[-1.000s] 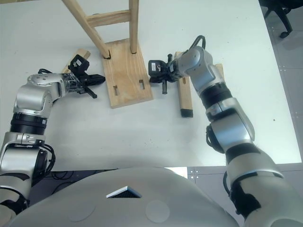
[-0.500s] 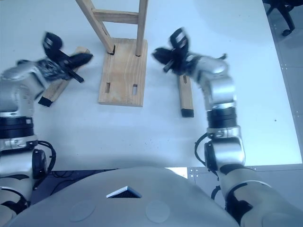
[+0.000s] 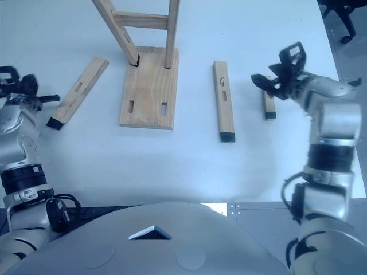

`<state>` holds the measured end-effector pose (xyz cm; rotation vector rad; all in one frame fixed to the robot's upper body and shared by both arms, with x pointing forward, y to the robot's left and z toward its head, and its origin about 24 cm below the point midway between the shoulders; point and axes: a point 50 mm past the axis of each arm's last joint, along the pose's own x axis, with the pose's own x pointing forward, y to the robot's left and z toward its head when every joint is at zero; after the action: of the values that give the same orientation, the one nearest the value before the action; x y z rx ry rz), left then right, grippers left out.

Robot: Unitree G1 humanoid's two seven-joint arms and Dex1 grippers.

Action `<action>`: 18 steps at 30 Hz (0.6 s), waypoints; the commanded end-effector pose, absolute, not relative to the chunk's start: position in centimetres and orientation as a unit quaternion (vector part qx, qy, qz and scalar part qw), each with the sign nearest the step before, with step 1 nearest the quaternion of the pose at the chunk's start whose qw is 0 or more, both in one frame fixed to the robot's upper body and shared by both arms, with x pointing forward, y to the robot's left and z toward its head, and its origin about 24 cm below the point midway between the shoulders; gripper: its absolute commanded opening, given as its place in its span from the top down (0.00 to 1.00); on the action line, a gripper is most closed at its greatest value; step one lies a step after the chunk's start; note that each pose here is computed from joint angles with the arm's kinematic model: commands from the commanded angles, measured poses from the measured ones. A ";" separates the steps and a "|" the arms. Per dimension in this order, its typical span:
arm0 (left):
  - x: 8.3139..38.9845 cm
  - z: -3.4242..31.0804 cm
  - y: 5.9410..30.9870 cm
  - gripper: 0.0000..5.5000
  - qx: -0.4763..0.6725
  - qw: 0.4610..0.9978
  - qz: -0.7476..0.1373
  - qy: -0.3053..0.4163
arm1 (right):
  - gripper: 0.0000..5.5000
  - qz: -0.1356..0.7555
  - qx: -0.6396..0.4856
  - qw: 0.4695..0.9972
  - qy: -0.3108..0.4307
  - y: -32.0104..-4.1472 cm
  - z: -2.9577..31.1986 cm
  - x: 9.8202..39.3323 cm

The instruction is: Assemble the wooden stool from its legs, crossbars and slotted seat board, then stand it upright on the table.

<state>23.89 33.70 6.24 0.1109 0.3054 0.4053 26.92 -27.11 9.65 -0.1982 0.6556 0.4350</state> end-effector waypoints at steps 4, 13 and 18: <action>24.5 7.4 32.6 1.00 0.038 0.976 0.195 0.092 | 0.33 0.213 -0.108 0.882 0.407 -28.3 8.4 24.9; 25.9 9.7 31.9 1.00 0.039 0.984 0.167 0.043 | 0.40 0.177 -0.079 0.848 0.493 -29.2 2.7 21.5; 26.5 12.0 31.4 1.00 0.041 0.988 0.152 -0.003 | 0.53 0.146 -0.045 0.851 0.502 -30.1 1.1 21.0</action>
<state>26.20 31.57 10.57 0.0735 0.0478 0.3173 23.41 -29.56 4.94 -0.1797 0.8893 0.3713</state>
